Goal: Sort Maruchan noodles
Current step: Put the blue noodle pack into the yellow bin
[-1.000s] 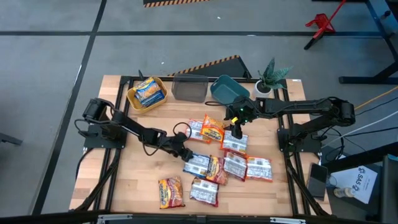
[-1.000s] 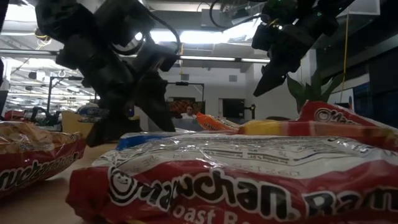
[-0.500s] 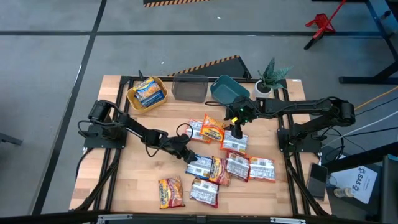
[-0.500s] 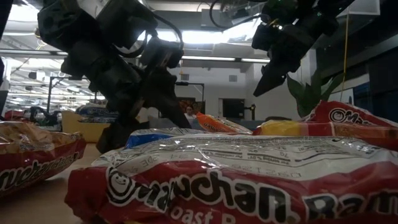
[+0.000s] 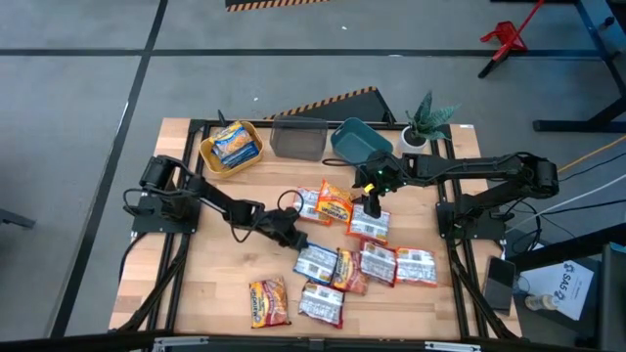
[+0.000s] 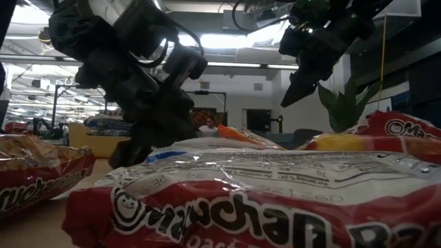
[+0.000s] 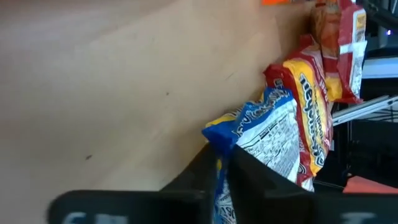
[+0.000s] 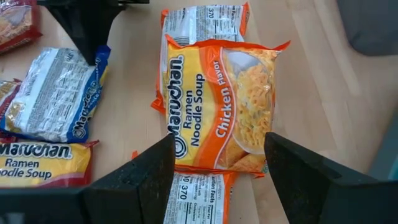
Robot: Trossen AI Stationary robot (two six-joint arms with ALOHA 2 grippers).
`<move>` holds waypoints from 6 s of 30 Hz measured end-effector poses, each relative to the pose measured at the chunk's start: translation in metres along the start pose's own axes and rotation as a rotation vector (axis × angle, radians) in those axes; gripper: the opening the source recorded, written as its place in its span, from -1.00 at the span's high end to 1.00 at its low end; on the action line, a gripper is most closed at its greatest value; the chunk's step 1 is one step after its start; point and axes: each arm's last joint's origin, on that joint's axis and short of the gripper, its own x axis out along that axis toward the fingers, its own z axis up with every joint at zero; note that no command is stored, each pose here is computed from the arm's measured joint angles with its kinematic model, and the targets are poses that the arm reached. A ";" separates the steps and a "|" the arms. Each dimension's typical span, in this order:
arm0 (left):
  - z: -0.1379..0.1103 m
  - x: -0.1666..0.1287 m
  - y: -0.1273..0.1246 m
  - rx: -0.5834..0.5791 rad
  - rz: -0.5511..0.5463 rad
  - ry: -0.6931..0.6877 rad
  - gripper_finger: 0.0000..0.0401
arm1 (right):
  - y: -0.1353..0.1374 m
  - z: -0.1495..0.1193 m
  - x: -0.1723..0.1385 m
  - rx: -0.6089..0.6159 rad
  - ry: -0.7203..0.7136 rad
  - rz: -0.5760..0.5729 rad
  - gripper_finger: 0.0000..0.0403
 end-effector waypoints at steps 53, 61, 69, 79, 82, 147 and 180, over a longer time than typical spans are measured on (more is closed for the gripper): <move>0.047 -0.229 -0.028 -0.021 0.126 -0.672 1.00 | -0.001 0.003 0.000 0.023 -0.030 -0.037 -0.16; 0.042 -0.271 -0.020 -0.069 0.156 -0.970 1.00 | -0.001 0.003 0.000 0.022 -0.031 -0.037 -0.16; 0.036 -0.298 -0.015 -0.050 0.184 -1.175 1.00 | -0.001 0.003 0.000 0.022 -0.031 -0.037 -0.16; 0.039 -0.305 -0.012 -0.080 0.233 -1.275 1.00 | -0.002 0.003 0.000 0.023 -0.032 -0.064 -0.16; 0.042 -0.306 -0.010 -0.114 0.223 -1.279 1.00 | -0.002 0.003 0.000 0.023 -0.032 -0.076 -0.16; 0.008 -0.334 0.045 -0.458 0.572 -1.118 1.00 | -0.004 0.003 0.000 0.050 -0.037 -0.126 -0.16; 0.017 -0.311 0.052 -0.566 0.651 -1.072 1.00 | -0.005 0.003 0.000 0.043 -0.039 -0.167 -0.16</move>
